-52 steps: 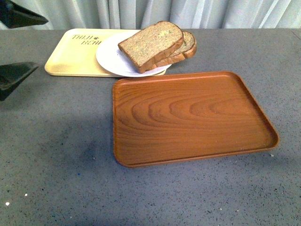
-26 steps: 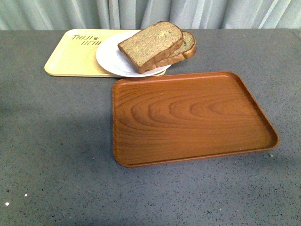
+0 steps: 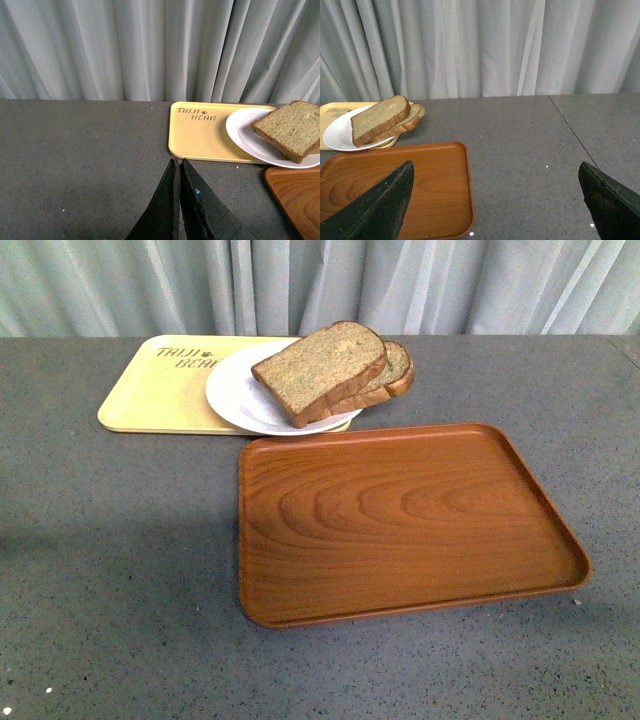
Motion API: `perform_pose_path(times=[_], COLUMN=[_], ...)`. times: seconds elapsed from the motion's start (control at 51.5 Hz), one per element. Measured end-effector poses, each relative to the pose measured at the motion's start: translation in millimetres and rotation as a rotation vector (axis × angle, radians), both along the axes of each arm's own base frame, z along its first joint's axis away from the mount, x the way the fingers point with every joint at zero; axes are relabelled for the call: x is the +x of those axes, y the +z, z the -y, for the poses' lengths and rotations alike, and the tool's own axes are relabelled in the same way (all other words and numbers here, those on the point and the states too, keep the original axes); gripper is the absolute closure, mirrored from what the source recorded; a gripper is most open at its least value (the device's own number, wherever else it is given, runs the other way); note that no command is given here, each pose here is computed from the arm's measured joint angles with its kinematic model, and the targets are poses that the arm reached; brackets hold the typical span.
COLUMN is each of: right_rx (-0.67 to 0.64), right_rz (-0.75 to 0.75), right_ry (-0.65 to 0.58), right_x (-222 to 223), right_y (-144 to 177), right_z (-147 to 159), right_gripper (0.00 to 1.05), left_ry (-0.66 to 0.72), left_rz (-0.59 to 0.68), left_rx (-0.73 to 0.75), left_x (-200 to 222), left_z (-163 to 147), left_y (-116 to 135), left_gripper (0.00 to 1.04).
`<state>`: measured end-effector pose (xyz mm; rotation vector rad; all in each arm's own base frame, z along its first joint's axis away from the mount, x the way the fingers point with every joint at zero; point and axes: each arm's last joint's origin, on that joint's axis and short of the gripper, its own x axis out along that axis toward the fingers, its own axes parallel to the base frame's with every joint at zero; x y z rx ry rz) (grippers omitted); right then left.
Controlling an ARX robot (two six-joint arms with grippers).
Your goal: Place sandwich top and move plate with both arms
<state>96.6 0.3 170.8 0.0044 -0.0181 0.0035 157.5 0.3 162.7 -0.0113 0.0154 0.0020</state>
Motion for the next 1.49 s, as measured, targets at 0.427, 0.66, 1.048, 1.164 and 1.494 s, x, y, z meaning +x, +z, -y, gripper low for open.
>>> perform_pose_path(times=[0.427,0.66,1.048,1.164,1.494], right_rx=[0.000,0.000,0.000,0.000,0.000], right_rz=[0.000,0.000,0.000,0.000,0.000], right_ry=[0.000,0.000,0.000,0.000,0.000], right_x=[0.0,0.0,0.0,0.0,0.0], right_y=[0.0,0.0,0.0,0.0,0.0], right_z=[0.0,0.0,0.0,0.0,0.0], right_gripper=[0.09,0.09,0.09,0.09,0.09], left_ry=[0.000,0.000,0.000,0.000,0.000], left_rz=[0.021,0.027,0.031,0.032,0.002], left_rx=[0.000,0.000,0.000,0.000,0.001], left_x=[-24.9,-32.4,-43.5,-46.1,-58.0], left_z=[0.0,0.1,0.1,0.1,0.1], left_y=[6.1,8.0,8.8,8.8,3.9], left_gripper=[1.03,1.03,1.03,1.03,1.03])
